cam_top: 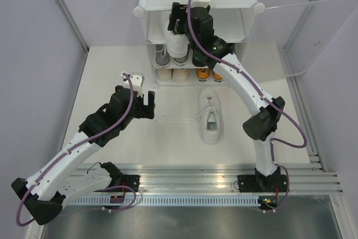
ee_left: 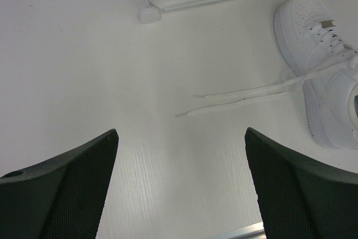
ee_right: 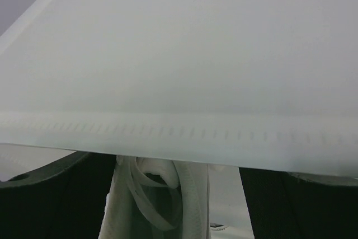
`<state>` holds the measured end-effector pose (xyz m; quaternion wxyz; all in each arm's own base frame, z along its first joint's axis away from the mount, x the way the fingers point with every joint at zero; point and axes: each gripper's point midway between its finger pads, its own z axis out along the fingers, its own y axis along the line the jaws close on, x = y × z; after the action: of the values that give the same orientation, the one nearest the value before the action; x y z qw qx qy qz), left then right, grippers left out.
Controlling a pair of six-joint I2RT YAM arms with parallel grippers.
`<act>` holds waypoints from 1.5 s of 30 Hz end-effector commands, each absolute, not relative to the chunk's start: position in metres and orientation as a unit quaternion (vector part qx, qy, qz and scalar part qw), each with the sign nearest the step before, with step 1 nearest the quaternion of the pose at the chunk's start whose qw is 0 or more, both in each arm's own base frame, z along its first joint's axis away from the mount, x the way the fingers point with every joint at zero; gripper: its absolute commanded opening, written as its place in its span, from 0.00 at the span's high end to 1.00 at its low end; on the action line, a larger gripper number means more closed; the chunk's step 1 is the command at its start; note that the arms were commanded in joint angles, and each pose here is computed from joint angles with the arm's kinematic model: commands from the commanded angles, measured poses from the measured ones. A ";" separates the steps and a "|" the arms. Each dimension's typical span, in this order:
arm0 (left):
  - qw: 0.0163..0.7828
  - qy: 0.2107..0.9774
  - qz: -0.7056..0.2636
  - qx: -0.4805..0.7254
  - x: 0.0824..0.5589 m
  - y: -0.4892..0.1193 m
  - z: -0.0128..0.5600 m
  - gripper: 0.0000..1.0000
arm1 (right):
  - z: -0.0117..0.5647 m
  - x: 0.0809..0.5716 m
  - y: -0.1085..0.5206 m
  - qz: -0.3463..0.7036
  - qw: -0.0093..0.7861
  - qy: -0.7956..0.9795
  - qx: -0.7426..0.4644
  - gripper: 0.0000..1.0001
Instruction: Place and organize the shoes in the shoe cabinet
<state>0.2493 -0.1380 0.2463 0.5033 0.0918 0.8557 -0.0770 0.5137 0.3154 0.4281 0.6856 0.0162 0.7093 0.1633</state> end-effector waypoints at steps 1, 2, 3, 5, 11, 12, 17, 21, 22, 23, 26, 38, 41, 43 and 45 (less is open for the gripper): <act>0.516 0.847 -0.081 0.104 0.252 -0.141 0.253 0.04 | 0.479 0.497 0.310 0.210 0.710 0.672 0.017 0.13; 0.516 0.846 -0.081 0.104 0.252 -0.141 0.253 0.04 | 0.481 0.494 0.312 0.216 0.710 0.670 0.015 0.13; 0.516 0.846 -0.081 0.104 0.252 -0.141 0.253 0.04 | 0.480 0.493 0.314 0.220 0.707 0.672 0.010 0.13; 0.516 0.846 -0.082 0.105 0.252 -0.141 0.253 0.04 | 0.486 0.487 0.315 0.237 0.706 0.667 0.007 0.13; 0.516 0.846 -0.081 0.105 0.252 -0.140 0.253 0.04 | 0.502 0.472 0.316 0.270 0.710 0.651 0.001 0.13; 0.517 0.846 -0.080 0.104 0.252 -0.140 0.253 0.04 | 0.503 0.471 0.316 0.274 0.709 0.649 0.000 0.13; 0.516 0.846 -0.079 0.105 0.252 -0.140 0.253 0.04 | 0.517 0.459 0.316 0.298 0.708 0.640 -0.007 0.14; 0.516 0.846 -0.079 0.105 0.252 -0.140 0.253 0.04 | 0.514 0.444 0.315 0.315 0.696 0.645 -0.019 0.14; 0.516 0.846 -0.079 0.105 0.252 -0.140 0.253 0.04 | 0.521 0.436 0.310 0.319 0.698 0.641 -0.019 0.14; 0.517 0.846 -0.080 0.105 0.252 -0.140 0.253 0.04 | 0.521 0.432 0.309 0.321 0.697 0.641 -0.022 0.15; 0.517 0.846 -0.079 0.105 0.252 -0.140 0.253 0.04 | 0.518 0.417 0.298 0.322 0.696 0.642 -0.023 0.19; 0.515 0.847 -0.078 0.106 0.253 -0.140 0.252 0.05 | 0.436 0.353 0.260 0.325 0.663 0.673 -0.043 0.70; 0.513 0.848 -0.076 0.106 0.254 -0.141 0.250 0.05 | 0.420 0.345 0.271 0.346 0.646 0.676 -0.070 0.72; 0.512 0.849 -0.076 0.107 0.254 -0.141 0.249 0.05 | 0.406 0.345 0.283 0.359 0.628 0.685 -0.089 0.73; 0.511 0.849 -0.076 0.108 0.254 -0.142 0.249 0.05 | 0.393 0.353 0.290 0.353 0.619 0.695 -0.093 0.74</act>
<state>0.2497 -0.1383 0.2450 0.5016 0.0937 0.8567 -0.0753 0.3496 0.2717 0.3987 0.6293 -0.0724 0.7018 0.3259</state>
